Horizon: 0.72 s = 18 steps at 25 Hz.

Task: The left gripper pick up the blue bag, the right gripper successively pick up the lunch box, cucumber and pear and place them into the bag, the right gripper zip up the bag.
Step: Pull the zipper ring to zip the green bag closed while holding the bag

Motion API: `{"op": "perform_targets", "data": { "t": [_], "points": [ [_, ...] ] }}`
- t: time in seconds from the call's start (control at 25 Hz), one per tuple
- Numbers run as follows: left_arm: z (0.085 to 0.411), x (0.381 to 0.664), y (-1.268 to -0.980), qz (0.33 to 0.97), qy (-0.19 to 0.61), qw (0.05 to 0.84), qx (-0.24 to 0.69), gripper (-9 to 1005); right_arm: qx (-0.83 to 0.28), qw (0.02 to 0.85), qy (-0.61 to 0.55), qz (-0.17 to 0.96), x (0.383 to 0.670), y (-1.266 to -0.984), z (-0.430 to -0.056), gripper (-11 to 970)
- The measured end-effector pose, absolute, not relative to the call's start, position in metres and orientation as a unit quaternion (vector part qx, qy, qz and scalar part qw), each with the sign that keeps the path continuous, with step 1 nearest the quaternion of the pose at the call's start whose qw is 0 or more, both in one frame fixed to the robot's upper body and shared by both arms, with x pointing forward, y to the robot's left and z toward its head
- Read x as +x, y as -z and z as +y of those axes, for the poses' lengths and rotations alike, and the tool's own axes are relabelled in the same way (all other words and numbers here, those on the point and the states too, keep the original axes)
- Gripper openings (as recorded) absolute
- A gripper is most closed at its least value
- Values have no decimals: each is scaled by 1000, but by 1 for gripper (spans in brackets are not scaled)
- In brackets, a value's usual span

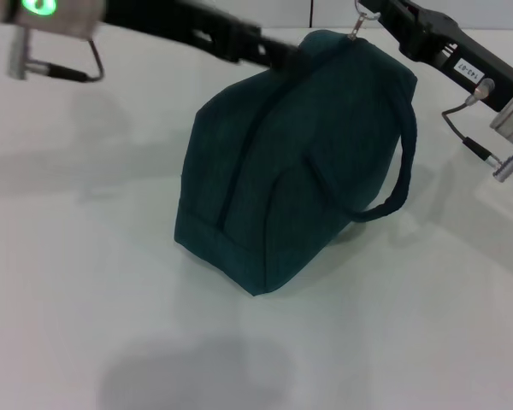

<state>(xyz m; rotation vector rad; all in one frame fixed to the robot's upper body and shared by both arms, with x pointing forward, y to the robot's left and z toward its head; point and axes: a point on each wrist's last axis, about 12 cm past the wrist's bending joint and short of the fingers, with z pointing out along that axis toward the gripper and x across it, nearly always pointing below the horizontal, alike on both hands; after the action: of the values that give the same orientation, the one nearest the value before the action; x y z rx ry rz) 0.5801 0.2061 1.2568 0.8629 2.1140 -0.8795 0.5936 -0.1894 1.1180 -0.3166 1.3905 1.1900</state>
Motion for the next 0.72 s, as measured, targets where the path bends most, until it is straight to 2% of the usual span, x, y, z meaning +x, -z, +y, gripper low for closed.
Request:
{"op": "perform_targets", "data": {
  "t": [0.24,0.72],
  "points": [
    [174,590,-1242,835,298,306,346,818,-135,599,-512,600,593,-1117,-190,27],
    [168,591,-1237,839,296,301,343,761,-134,600,-510,602,593,-1116,-191,28]
  ]
}}
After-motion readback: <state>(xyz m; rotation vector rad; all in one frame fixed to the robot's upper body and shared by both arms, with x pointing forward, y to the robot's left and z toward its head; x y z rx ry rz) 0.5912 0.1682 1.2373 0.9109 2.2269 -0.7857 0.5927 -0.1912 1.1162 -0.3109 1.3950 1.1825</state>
